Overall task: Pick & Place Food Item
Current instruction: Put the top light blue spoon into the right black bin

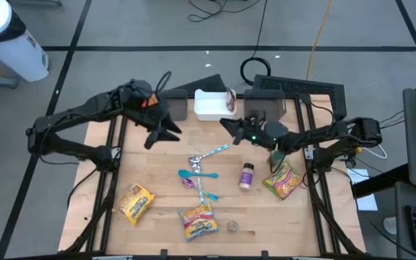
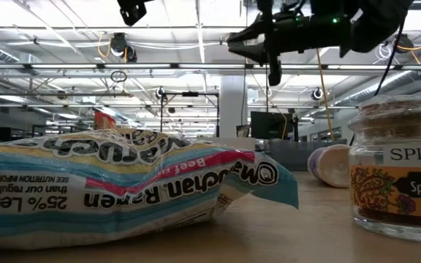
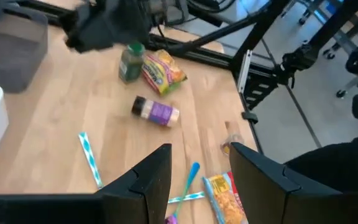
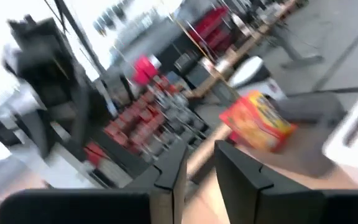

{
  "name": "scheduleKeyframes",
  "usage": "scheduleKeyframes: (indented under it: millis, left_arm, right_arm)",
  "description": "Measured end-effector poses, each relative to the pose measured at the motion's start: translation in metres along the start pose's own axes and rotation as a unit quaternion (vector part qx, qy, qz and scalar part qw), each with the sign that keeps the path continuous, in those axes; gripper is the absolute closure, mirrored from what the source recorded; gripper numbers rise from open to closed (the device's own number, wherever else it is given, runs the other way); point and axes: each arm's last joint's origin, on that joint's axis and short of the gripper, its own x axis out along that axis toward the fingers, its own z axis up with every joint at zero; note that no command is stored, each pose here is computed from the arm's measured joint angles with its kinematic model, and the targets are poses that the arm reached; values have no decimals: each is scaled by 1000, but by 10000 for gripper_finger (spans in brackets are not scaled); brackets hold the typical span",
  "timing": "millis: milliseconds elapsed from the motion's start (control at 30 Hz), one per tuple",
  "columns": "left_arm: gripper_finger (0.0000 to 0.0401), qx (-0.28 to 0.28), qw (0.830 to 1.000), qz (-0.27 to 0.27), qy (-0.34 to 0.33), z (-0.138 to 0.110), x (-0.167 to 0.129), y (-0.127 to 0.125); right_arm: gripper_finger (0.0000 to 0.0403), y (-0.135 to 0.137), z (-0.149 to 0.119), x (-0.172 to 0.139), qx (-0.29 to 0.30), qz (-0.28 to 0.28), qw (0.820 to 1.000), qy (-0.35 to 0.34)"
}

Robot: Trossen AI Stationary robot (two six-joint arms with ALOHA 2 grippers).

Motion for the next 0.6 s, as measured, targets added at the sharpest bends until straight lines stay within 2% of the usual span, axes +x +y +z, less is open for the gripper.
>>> scheduleKeyframes:
  millis: [100,200,267,367,433,500,600]
  left_arm:
    - [231,-26,999,15,12,-1,11,-7]
    - [231,-53,998,27,8,0,25,-15]
    - [231,-68,997,38,2,1,35,-19]
    - [231,-98,993,58,-24,5,56,-23]
    - [231,-132,989,62,-41,8,74,-25]
    - [231,-139,988,45,-59,11,92,-28]
    - [231,-145,987,11,-69,11,118,-35]
  right_arm:
    - [328,2,2,-5,16,27,999,-24]
    - [328,6,5,-6,3,49,998,-41]
    - [328,11,9,-7,3,84,995,-55]
    - [328,18,15,-9,37,144,987,-62]
    - [328,24,18,-12,35,201,978,-45]
    - [328,33,21,-17,25,257,966,-16]
    - [328,47,21,-27,14,291,956,24]
